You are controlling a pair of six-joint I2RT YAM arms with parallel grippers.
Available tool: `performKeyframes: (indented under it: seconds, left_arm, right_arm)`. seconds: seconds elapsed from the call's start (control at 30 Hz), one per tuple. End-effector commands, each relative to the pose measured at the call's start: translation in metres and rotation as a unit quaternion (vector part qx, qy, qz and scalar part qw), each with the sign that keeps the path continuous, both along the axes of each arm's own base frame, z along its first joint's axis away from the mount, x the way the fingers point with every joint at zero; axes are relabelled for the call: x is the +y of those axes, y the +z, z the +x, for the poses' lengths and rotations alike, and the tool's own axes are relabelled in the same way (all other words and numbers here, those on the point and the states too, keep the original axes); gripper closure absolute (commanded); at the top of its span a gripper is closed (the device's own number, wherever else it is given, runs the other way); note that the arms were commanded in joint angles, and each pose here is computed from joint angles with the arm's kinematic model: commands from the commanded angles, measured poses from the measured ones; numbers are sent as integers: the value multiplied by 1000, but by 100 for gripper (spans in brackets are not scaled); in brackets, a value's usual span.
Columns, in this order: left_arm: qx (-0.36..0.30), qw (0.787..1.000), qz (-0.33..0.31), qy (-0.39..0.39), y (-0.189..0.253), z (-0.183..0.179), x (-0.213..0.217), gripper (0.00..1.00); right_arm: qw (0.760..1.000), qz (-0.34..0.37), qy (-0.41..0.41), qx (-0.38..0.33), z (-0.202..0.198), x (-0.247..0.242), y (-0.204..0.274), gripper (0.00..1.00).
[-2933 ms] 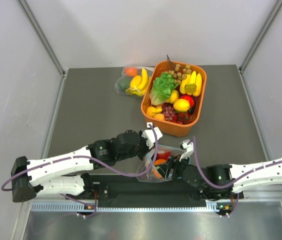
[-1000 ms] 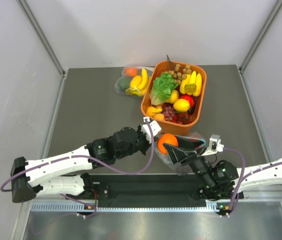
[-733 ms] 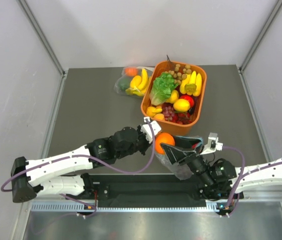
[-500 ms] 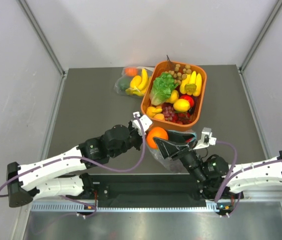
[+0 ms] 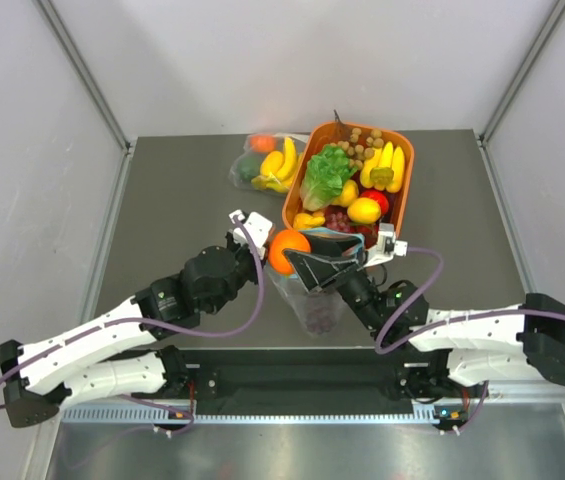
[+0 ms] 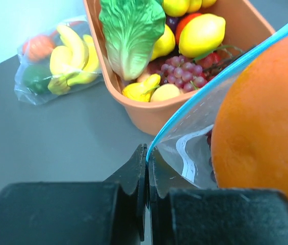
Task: Open the zip-top bag and remove the fake food
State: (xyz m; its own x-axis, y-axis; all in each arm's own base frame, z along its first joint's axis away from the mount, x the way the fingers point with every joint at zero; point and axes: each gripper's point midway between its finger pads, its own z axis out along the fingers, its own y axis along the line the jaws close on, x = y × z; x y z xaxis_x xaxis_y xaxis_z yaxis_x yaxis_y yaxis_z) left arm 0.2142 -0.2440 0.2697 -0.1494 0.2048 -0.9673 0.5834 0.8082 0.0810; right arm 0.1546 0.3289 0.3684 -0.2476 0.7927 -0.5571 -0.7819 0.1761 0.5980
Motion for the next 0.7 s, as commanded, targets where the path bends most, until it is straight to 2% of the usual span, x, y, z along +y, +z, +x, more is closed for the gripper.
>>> performKeyframes:
  seconds: [0.0,0.17,0.27,0.43,0.53,0.67]
  left_arm:
    - [42,988,96,-117,-58,-30,-33,96]
    - [57,989,91,-101,-59,-21,-29,99]
    - [80,986,85,-117,-66,-18,-33,99]
    - [112,976,90,-166,-79,-30,-48,100]
    - [130,974,78,-169,-80,-30,-50,100]
    - [137,974,69,-165,-79,-26,-48,100]
  right_arm:
    - [966,79,204,-139,-93,13,74,80]
    - [969,73,181,-149,-95,-11,79,81]
    - [966,86,182,-162,-101,-26,81,81]
    - [961,69,195,-182,-108,-22,84,81]
    - [955,62,208,-200,-116,-19,86,81]
    - [963,44,176,-197,-107,-25,84,81]
